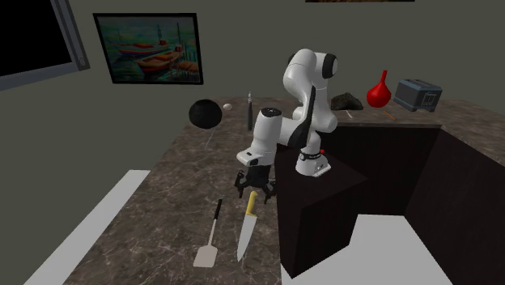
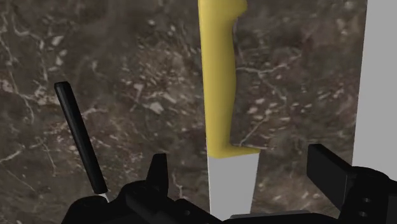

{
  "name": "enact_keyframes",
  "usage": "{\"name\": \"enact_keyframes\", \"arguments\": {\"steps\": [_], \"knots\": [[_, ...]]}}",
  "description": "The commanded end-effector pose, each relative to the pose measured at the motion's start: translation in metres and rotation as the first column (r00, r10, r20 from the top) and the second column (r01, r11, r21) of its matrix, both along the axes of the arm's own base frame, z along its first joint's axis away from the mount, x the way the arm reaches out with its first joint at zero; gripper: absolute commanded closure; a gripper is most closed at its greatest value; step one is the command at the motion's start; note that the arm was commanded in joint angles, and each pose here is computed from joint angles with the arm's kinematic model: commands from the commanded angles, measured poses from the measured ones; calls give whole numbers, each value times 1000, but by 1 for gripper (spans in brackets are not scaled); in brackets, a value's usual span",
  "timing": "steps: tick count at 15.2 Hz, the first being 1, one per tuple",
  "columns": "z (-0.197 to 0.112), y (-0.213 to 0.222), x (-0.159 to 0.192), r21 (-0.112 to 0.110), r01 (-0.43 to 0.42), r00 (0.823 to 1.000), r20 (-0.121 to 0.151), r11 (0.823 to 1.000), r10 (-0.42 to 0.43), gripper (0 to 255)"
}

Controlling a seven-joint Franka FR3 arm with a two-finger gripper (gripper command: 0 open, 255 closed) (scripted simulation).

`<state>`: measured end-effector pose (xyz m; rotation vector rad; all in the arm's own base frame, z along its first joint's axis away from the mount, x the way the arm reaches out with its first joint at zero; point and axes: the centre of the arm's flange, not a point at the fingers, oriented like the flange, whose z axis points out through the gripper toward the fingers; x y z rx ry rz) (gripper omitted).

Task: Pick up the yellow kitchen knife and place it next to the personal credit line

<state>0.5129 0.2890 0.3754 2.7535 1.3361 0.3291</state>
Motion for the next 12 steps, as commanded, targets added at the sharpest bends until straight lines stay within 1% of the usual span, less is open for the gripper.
{"name": "enact_keyframes", "arguments": {"steps": [1,8,12], "knots": [[-4,12,1,0,-26,1000,8,1000,26,0],[-43,13,10,0,-26,1000,8,1000,26,0],[-43,13,10,0,-26,1000,8,1000,26,0]]}}
